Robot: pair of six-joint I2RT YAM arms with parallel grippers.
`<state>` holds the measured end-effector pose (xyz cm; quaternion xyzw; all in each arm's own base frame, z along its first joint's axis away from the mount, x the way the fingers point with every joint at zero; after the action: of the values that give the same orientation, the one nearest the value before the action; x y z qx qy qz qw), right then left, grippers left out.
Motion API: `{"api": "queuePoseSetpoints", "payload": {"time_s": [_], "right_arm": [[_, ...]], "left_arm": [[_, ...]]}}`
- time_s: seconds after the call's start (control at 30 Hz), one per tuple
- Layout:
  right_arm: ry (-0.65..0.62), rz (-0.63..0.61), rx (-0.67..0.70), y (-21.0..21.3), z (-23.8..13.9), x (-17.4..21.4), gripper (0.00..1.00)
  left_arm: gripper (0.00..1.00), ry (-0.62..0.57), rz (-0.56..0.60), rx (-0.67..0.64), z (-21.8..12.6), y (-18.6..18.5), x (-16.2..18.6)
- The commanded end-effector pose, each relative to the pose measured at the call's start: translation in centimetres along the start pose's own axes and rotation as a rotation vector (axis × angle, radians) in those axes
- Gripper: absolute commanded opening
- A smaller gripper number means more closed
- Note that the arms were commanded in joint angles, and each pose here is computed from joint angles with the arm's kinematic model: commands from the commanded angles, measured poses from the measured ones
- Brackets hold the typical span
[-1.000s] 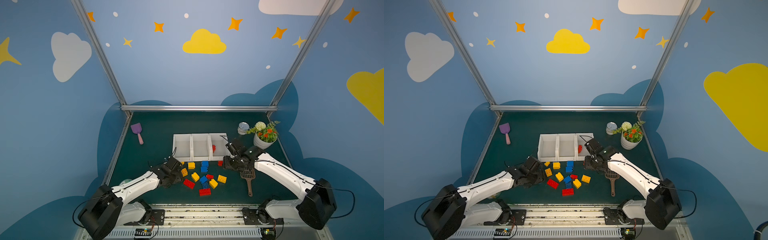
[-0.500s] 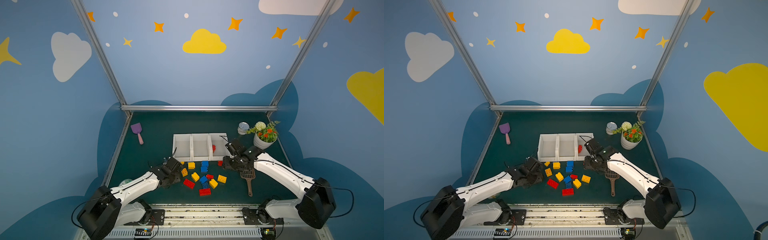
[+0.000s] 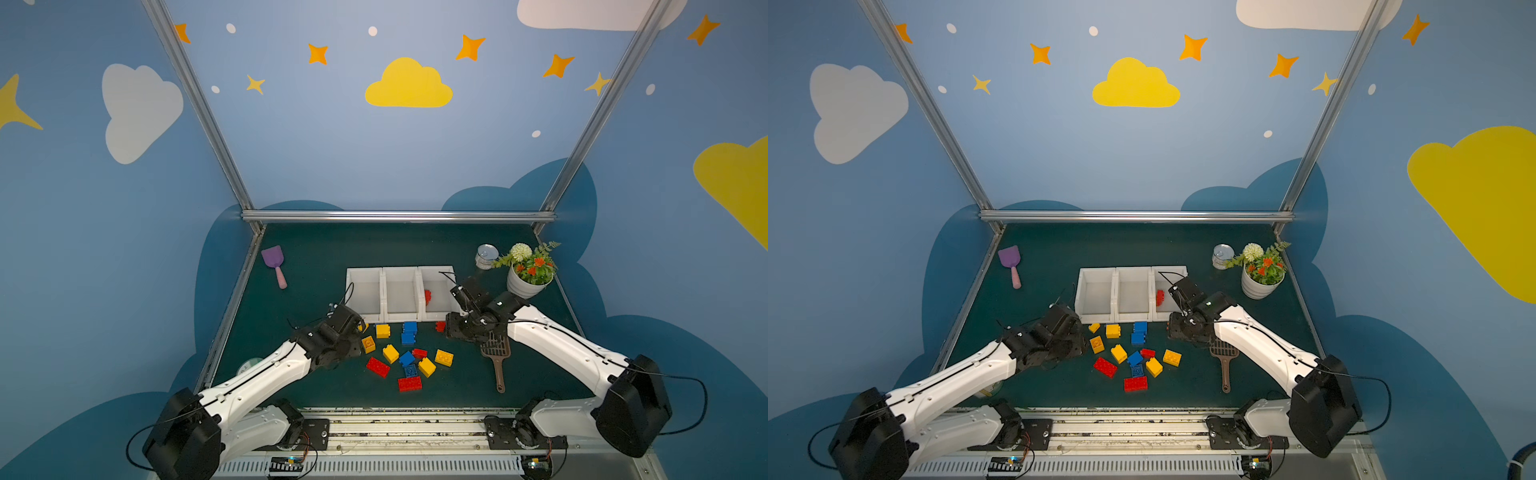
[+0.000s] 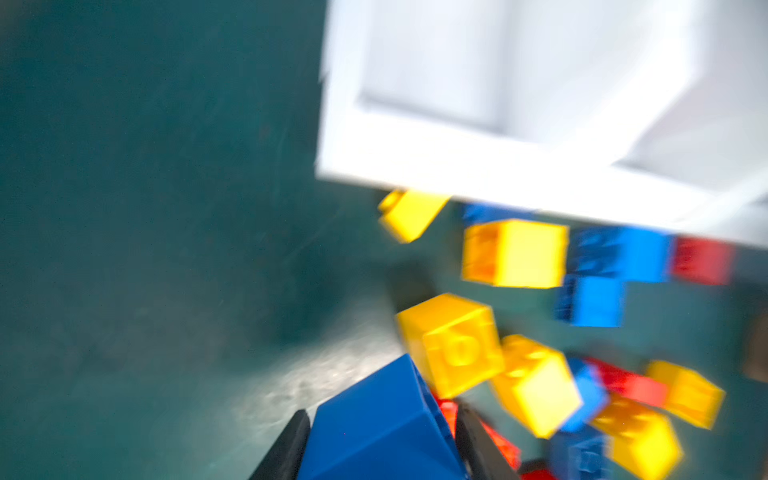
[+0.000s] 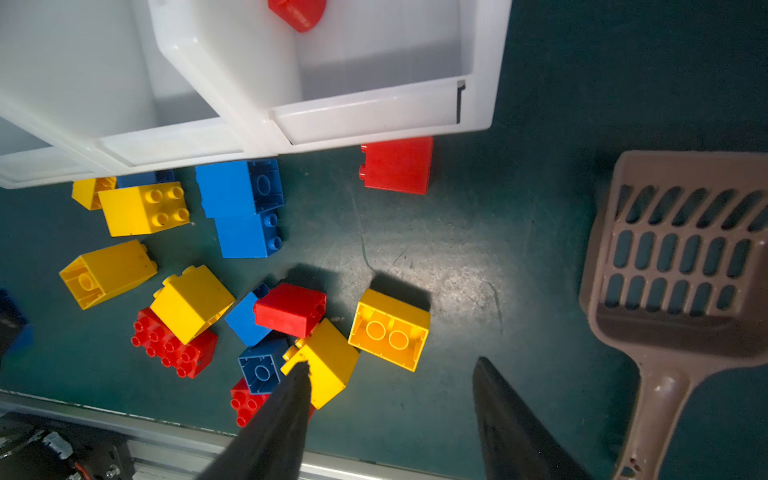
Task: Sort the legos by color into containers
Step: 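Carry the blue brick into the middle compartment and release it with the left gripper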
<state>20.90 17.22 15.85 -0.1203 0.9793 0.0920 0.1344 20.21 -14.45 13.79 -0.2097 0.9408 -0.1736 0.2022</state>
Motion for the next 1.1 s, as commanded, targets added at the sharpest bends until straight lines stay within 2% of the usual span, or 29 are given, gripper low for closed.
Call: {"api": "queuePoseSetpoints", "payload": {"time_s": [0.0,0.17,0.33,0.43,0.67,0.83,1.07], "right_arm": [[-0.002,-0.006,-0.003,0.0,-0.5,0.3,0.62],[0.012,-0.014,-0.002,-0.1,-0.6,0.8,0.62],[0.016,-0.012,-0.007,-0.4,-0.7,1.5,0.62],[0.019,-0.013,-0.011,-0.5,-0.9,1.8,0.62],[-0.006,-0.014,-0.005,-0.8,-1.4,1.9,0.61],[0.005,-0.024,-0.006,-0.6,-1.9,1.6,0.64],[0.005,-0.015,0.0,-1.0,-2.1,2.2,0.65]], "left_arm": [[0.44,-0.031,0.081,0.068,-1.3,-2.9,-1.4],[0.44,-0.01,0.158,0.151,-0.2,-8.8,-3.5],[0.46,0.031,0.233,0.172,3.2,-13.9,-5.1],[0.47,0.061,0.268,0.154,5.5,-15.6,-5.5],[0.48,0.07,0.272,0.129,8.9,-17.1,-6.1],[0.61,0.084,0.257,0.131,9.5,-17.4,-6.0],[0.74,0.057,0.258,0.16,7.7,-17.7,-6.3]]}}
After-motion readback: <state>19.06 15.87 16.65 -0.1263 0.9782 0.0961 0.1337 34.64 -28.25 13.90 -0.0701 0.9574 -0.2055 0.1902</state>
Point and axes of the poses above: each gripper's point midway between its finger pads, its own z axis out along the fingers, its own y axis along the line the jaws close on, x = y × z, the point moved 5 cm from there along -z, back along the fingers, and after that the axes turned 15 degrees about -z, right-handed, at the moved point
